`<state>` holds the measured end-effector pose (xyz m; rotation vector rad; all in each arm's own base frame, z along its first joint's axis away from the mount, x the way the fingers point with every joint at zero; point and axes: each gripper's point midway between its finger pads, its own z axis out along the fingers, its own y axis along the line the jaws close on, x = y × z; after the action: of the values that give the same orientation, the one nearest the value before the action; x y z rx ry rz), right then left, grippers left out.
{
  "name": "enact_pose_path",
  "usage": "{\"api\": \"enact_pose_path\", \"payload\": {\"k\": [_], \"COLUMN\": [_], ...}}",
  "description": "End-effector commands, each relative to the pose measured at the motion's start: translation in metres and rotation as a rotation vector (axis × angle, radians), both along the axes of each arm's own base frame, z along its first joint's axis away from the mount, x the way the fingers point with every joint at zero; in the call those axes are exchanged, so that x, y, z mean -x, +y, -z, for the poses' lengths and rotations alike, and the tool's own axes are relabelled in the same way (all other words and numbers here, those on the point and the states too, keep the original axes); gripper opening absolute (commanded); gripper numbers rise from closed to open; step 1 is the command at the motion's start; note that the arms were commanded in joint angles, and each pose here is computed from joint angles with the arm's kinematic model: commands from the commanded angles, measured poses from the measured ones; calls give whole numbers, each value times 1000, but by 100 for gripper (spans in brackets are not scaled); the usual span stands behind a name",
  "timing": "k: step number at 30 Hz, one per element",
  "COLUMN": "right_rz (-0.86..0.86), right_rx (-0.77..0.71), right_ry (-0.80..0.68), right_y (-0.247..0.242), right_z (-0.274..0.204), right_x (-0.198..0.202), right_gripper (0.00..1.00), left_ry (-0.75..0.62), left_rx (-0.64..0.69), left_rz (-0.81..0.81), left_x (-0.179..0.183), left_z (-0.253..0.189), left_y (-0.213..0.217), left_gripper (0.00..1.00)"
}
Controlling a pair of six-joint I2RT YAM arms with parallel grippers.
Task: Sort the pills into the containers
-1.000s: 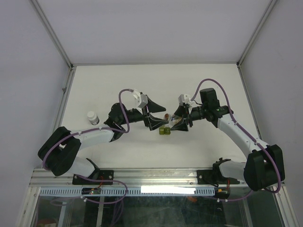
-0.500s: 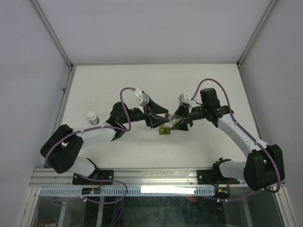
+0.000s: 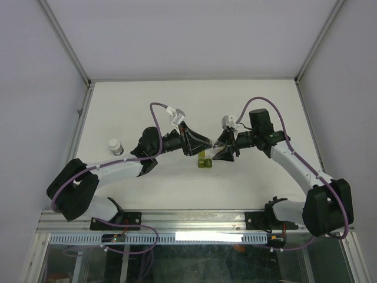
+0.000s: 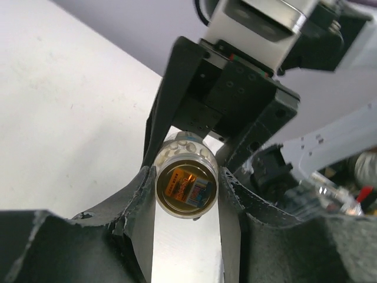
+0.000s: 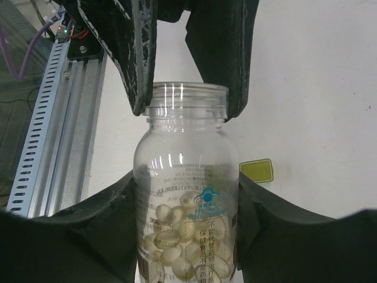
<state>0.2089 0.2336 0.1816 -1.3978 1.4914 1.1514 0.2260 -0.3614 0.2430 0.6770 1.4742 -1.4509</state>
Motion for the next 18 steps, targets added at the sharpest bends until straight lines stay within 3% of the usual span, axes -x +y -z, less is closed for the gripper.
{"api": "enact_pose_path", "payload": {"k": [1,3,7,10,12,13,18], "right_rz": [-31,-29,-29,-29,-30,-31,-35], "right_rx": [-48,-48,-50,-52,-54,-55,-58], "right_ry": [-55,-53,-51,-51,-53,-54,-52], "right_y": [9,9,9,8,8,8,8], "right_z": [-23,-23,-24,-25,-26,-26,-26], "right_x": [-5,-6,-5,-4,-4,-4,-3], "right_gripper": [0,0,0,0,0,0,0], "left_ry": [302,373,387,336,299,277,80], "left_rx": [86,73,68,81,83,77,36], "left_rz": [-215,-280,-312,-317,-328,-339,-360], "left_x": [-15,-12,-6,-5,-5,-5,-1], "left_z": [-24,-25,-31,-37,-38,-38,-38], "left_y": [2,-2,-2,4,8,10,26], "left_gripper": [0,2,52,81,93,98,99]}}
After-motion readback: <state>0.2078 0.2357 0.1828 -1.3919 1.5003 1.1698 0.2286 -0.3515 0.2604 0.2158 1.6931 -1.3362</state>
